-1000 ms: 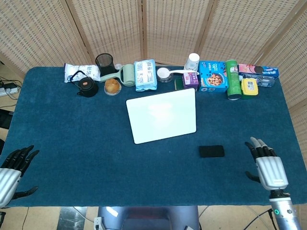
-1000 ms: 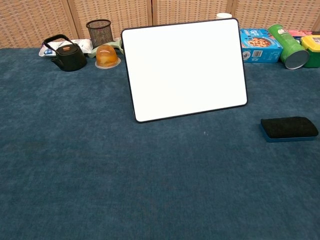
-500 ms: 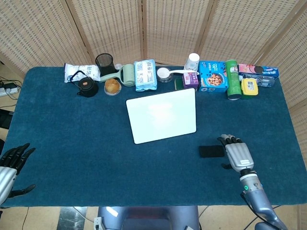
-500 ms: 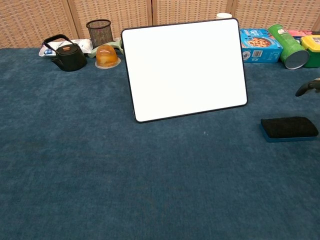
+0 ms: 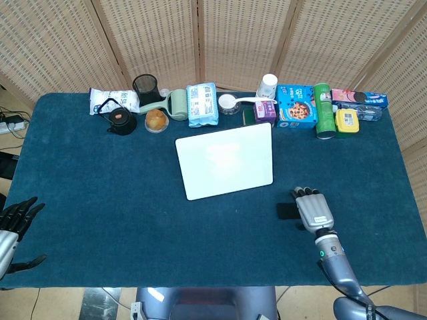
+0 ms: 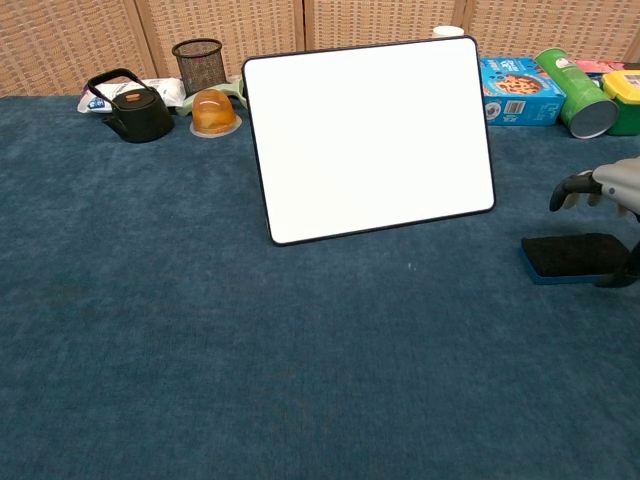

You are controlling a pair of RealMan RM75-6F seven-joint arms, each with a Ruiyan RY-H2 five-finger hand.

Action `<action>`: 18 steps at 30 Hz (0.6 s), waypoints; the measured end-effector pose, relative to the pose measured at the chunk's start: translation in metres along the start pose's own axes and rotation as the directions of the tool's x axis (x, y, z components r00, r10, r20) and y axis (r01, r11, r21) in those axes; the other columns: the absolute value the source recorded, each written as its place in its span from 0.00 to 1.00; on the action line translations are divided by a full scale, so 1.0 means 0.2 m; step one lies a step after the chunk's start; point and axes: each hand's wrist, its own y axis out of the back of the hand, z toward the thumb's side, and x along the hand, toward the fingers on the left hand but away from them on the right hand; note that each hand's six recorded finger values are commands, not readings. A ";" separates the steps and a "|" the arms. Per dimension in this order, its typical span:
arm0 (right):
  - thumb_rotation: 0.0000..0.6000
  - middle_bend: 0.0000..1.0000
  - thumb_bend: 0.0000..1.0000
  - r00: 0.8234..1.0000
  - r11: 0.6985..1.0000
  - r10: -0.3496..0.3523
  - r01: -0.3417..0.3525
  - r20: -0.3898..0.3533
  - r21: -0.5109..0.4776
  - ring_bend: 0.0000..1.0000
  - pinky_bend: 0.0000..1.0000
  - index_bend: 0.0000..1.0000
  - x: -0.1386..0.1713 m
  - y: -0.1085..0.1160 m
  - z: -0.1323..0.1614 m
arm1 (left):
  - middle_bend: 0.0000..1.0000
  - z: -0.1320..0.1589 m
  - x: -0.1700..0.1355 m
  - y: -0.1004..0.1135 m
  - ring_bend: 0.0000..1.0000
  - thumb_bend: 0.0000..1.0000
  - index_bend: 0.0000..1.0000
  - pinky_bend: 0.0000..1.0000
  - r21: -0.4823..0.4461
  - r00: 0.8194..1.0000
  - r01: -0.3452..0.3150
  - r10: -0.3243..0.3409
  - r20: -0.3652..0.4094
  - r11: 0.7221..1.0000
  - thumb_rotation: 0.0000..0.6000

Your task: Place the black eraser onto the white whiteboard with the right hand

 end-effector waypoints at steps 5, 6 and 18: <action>1.00 0.32 0.00 1.000 0.999 -0.020 0.019 0.018 0.041 0.34 0.42 0.30 -0.03 -0.03 -0.01 | 0.00 0.00 0.00 0.00 0.00 0.07 0.00 0.05 -0.003 1.000 -0.002 0.002 0.001 1.000 1.00; 1.00 0.32 0.00 0.999 0.999 -0.024 0.023 0.020 0.047 0.34 0.43 0.30 -0.03 -0.04 -0.01 | 0.00 0.00 0.00 0.00 0.00 0.07 0.00 0.05 -0.003 1.000 -0.001 0.001 0.002 1.000 1.00; 1.00 0.44 0.00 0.999 0.997 -0.053 0.052 0.009 0.063 0.40 0.55 0.42 -0.08 -0.09 0.03 | 0.00 0.00 0.00 0.00 0.00 0.07 0.00 0.05 -0.004 1.000 0.002 -0.002 -0.003 1.000 1.00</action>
